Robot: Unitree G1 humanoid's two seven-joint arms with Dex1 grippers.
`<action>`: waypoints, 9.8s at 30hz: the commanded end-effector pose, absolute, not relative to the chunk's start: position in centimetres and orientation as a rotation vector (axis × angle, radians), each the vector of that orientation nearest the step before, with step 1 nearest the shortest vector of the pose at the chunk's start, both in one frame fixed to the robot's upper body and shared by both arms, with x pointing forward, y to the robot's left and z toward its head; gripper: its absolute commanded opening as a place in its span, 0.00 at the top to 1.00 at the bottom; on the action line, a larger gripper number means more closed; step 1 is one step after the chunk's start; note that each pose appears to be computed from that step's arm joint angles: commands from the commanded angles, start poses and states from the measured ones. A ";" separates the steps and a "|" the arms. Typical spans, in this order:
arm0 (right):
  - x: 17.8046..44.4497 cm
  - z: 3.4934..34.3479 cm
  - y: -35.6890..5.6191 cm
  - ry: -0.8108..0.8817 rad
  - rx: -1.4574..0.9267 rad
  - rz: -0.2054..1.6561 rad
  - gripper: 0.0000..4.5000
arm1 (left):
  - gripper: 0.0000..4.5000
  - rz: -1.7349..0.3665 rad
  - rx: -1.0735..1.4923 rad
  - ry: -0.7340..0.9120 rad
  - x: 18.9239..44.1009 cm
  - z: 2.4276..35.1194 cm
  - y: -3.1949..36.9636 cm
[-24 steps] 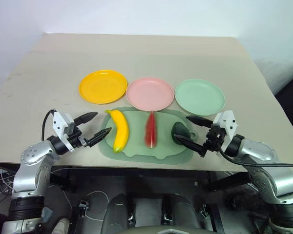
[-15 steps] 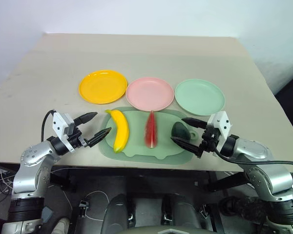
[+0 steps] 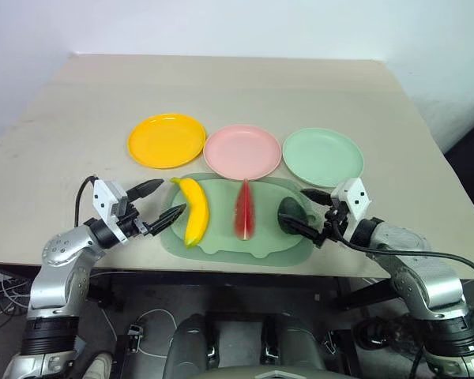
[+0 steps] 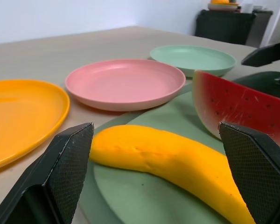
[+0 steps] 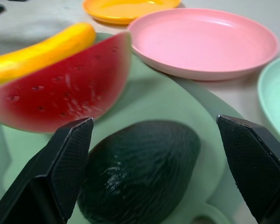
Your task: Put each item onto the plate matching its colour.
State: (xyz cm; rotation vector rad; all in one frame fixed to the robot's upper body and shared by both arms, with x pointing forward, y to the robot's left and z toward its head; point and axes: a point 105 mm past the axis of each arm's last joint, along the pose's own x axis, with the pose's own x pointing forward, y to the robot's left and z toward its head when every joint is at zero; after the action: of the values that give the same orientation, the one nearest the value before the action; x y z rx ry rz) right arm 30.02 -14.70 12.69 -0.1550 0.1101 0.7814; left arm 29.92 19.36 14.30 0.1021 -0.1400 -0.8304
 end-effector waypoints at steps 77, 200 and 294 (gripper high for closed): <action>36.4 17.1 -8.5 0.081 -0.313 1.196 0.01 | 0.00 -0.787 0.144 -0.189 29.3 15.6 20.0; 29.5 19.1 -6.4 0.474 0.028 0.987 0.01 | 0.00 -1.093 0.144 -0.027 27.0 15.8 18.5; 31.7 22.7 -10.7 -0.105 -0.096 1.003 0.00 | 0.00 -0.930 0.111 -0.120 27.5 15.9 17.8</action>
State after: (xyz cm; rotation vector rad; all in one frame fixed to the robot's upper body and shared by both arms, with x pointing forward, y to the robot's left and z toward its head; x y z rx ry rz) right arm 32.75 -10.55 20.23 -0.0777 0.0307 0.9815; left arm 27.69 17.76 14.58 0.0936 -0.0624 -0.9420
